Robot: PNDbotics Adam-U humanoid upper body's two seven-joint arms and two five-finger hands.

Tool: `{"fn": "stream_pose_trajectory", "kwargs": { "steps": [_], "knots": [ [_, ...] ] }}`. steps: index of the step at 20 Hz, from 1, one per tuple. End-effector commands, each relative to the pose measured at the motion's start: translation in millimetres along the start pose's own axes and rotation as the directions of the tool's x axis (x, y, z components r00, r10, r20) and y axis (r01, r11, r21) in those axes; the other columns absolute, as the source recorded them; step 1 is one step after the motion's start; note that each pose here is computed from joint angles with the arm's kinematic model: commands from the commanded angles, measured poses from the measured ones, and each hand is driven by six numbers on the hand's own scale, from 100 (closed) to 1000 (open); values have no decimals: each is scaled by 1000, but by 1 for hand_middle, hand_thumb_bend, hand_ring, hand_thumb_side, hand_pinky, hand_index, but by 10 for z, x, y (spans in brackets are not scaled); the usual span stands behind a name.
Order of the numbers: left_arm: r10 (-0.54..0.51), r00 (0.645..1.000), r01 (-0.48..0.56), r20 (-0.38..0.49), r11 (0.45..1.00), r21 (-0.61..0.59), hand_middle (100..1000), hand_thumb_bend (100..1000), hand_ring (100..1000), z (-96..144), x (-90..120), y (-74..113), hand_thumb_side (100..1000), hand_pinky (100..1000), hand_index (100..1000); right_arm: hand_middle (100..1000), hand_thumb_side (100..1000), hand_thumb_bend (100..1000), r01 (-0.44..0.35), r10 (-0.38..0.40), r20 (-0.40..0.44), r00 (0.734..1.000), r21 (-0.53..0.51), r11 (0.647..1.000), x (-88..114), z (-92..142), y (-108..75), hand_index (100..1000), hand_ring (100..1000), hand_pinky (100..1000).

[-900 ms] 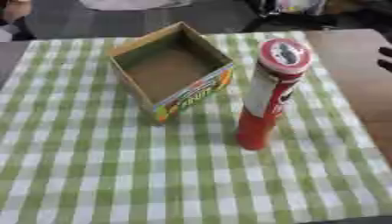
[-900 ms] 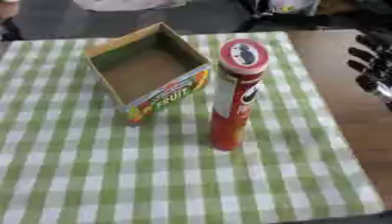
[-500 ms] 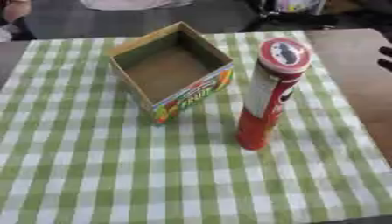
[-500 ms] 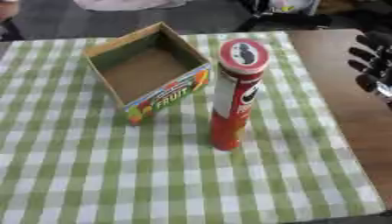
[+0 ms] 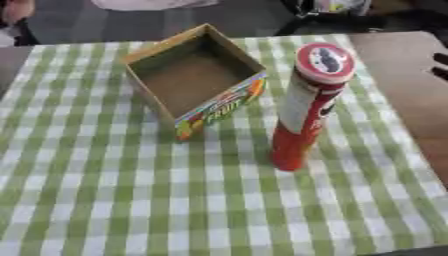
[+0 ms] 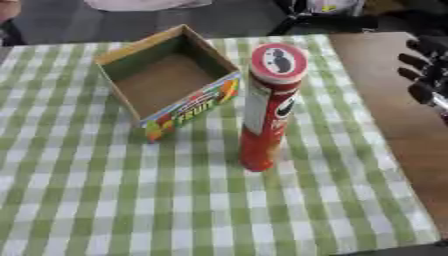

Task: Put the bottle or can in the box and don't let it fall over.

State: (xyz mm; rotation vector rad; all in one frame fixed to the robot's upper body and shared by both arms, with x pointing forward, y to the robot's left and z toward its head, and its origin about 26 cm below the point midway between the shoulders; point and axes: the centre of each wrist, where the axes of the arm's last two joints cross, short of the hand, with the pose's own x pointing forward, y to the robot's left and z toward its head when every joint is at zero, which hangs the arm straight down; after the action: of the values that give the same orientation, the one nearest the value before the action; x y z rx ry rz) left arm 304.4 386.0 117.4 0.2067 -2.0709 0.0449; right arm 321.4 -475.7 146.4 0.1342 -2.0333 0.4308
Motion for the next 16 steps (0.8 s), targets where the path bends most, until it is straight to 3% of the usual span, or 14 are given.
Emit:
{"fn": "stream_pose_trajectory", "kwargs": {
  "steps": [1,16],
  "knots": [
    [-14,1000,14,22,1000,-2,1000,237,1000,-43,69,58,774,1000,875,1000,210,461,-60,60,0,998,59,996,132,-76,-76,1000,1000,1000],
    [-7,1000,7,17,1000,-14,1000,237,1000,-43,56,49,776,1000,875,1000,236,461,-52,55,-12,998,182,982,38,-264,104,1000,1000,1000]
  ]
}}
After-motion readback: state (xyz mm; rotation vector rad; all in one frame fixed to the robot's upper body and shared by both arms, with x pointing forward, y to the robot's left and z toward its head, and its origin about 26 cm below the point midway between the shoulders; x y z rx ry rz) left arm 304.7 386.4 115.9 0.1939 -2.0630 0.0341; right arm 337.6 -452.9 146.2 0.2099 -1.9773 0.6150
